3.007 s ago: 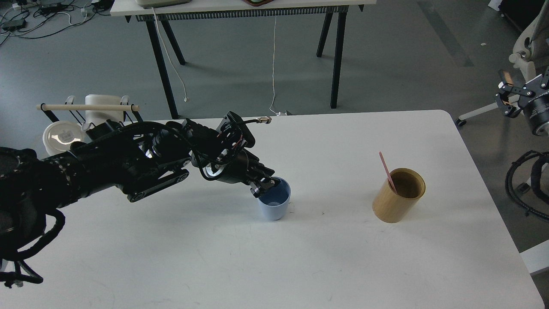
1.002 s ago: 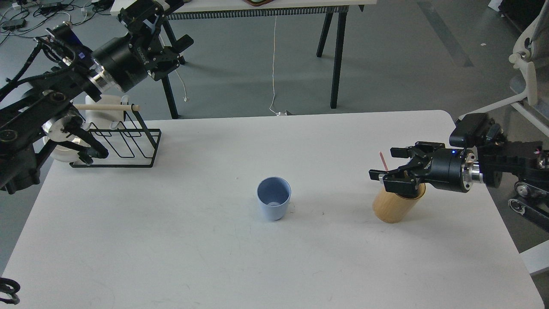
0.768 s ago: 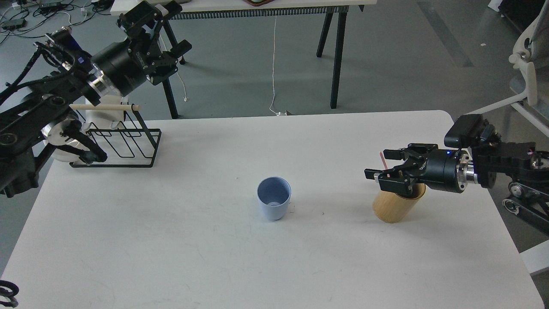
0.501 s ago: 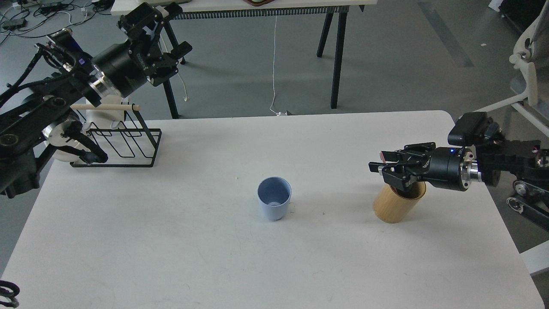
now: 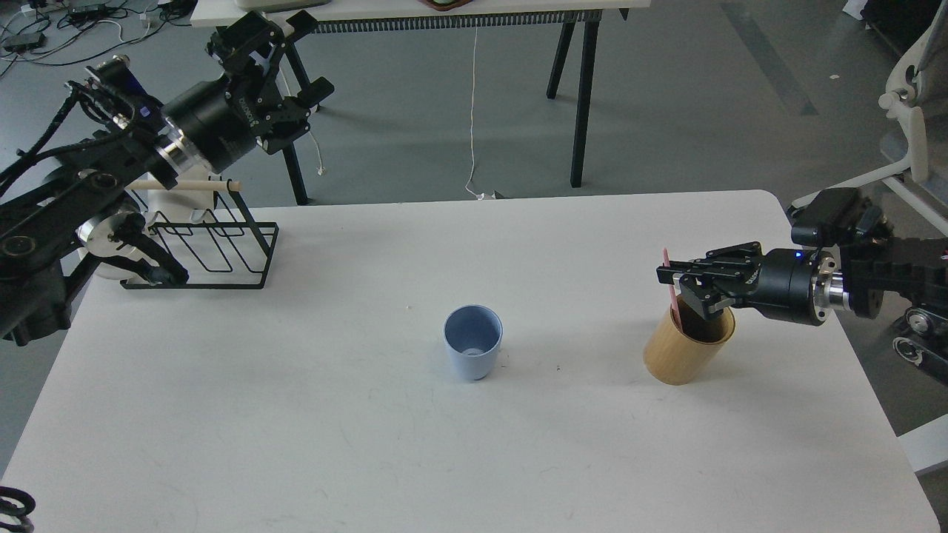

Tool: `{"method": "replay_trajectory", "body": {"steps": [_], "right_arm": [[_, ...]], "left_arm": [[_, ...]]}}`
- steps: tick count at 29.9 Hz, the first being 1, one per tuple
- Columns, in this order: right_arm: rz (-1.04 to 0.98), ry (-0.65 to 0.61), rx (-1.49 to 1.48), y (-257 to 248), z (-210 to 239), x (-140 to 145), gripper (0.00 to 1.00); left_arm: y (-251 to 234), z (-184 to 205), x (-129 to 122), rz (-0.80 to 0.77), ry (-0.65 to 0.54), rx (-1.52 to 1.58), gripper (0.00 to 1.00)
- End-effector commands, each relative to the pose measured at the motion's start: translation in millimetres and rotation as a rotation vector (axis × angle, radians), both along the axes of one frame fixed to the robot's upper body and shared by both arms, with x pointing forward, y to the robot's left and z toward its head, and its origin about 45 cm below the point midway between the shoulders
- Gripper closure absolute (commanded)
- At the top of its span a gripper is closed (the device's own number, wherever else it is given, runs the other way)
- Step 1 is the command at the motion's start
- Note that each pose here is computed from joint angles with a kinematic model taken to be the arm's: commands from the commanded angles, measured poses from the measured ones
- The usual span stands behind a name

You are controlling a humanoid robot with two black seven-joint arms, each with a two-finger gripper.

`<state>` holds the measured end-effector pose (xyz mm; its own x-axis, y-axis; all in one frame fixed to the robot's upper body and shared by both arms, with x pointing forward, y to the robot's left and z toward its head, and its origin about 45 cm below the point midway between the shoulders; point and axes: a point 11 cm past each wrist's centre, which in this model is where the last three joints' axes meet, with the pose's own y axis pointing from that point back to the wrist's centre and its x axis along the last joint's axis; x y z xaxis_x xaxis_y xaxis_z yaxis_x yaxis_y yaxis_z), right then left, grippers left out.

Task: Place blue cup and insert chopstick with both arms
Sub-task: 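Grasp the pink stick and pull it up out of the tan cup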

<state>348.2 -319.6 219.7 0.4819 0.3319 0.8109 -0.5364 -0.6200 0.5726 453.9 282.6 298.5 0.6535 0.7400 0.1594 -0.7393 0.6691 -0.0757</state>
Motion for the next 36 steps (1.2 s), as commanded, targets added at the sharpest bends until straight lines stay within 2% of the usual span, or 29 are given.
{"method": "replay_trajectory", "body": {"steps": [1, 11, 15, 16, 17, 19, 21, 22, 26, 33, 34, 36], "right_arm": [[-0.009, -0.015, -0.002, -4.6, 6.3, 1.5, 0.9], [-0.023, -0.037, 0.047, -7.2, 30.1, -0.4, 0.99], [-0.026, -0.035, 0.044, -8.5, 29.2, -0.8, 0.98], [-0.026, -0.035, 0.044, -8.5, 29.2, -0.8, 0.96], [-0.026, -0.034, 0.045, -8.3, 28.9, -0.6, 0.87], [-0.026, -0.035, 0.05, -7.2, 28.6, -0.6, 0.6], [-0.025, -0.03, 0.05, -6.6, 26.7, -1.1, 0.46], [-0.022, -0.026, 0.051, -5.4, 25.4, -1.6, 0.43], [-0.019, -0.011, 0.05, -3.4, 18.7, -3.0, 0.38], [-0.03, 0.018, 0.051, -1.8, 3.6, -2.5, 0.36], [-0.03, 0.024, 0.053, -0.4, 0.5, -2.3, 0.37], [-0.022, 0.032, 0.063, 5.9, -3.8, -2.2, 0.45]], "left_arm": [[0.1, -0.2, -0.1, 0.0, 0.001, 0.0, 0.03], [-0.6, -0.4, -0.1, -0.001, 0.001, -0.001, 0.03], [-0.5, -1.1, -0.3, -0.001, 0.002, -0.001, 0.03], [-0.5, -1.1, -0.3, -0.001, 0.002, -0.001, 0.03], [-1.0, -2.0, -0.6, -0.001, 0.004, -0.002, 0.03], [-1.8, -4.5, -1.3, -0.003, 0.009, -0.004, 0.03], [-1.4, -6.0, -1.8, -0.002, 0.012, -0.004, 0.03], [-1.3, -6.7, -2.1, -0.002, 0.013, -0.002, 0.03], [-1.1, -8.4, -2.4, 0.0, 0.017, -0.004, 0.02], [2.3, -10.3, -1.8, 0.01, 0.021, -0.001, 0.01], [2.3, -11.4, -1.9, 0.011, 0.023, -0.002, 0.01], [1.1, -12.3, -1.7, 0.01, 0.025, -0.003, 0.01]]}}
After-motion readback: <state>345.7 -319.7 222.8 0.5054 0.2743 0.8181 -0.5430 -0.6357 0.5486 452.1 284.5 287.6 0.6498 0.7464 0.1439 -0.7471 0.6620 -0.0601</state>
